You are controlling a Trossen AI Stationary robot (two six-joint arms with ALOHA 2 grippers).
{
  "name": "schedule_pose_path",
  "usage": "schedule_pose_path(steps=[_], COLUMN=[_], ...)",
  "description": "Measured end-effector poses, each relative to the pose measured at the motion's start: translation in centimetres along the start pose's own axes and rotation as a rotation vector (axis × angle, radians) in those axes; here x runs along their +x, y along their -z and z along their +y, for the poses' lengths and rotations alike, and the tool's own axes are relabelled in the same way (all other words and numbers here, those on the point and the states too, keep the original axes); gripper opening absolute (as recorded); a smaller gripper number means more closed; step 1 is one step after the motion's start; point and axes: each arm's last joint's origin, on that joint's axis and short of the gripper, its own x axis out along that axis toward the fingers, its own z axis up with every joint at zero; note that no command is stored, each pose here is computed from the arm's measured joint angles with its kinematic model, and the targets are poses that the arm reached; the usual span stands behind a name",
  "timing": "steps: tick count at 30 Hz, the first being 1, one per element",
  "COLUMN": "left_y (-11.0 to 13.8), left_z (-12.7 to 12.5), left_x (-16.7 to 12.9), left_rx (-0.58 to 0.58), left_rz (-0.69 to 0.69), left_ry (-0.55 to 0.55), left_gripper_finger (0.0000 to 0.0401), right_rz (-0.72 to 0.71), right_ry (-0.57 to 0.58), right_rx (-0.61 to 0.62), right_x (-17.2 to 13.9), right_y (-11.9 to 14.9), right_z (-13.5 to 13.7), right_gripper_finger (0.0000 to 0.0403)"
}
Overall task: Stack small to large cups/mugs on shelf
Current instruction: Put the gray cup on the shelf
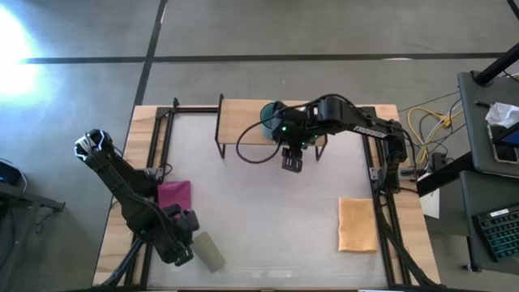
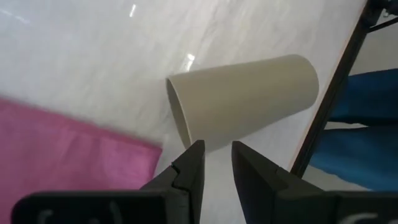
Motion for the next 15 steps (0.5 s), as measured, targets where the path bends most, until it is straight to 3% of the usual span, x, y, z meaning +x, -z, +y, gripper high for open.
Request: schedule_pose_path(steps=[8,15], left_y=[0.4,1.1], left_z=[3.2,8.7], left_x=[-0.5,1.4], left_rx=[-0.157,-0.349], left_rz=[-0.067,-0.180], left_ry=[0.105,0.405], left_gripper_finger=[0.0066,0.0066], right_rz=[0.069,0.116], right_ry=[-0.004,0.000], right_rx=[-0.006,0.007], right_x=[1.9,3.2], right_y=[0.3,0.6], right_z=[0.1,0.2], right_gripper_finger=[0.0166,0.0166])
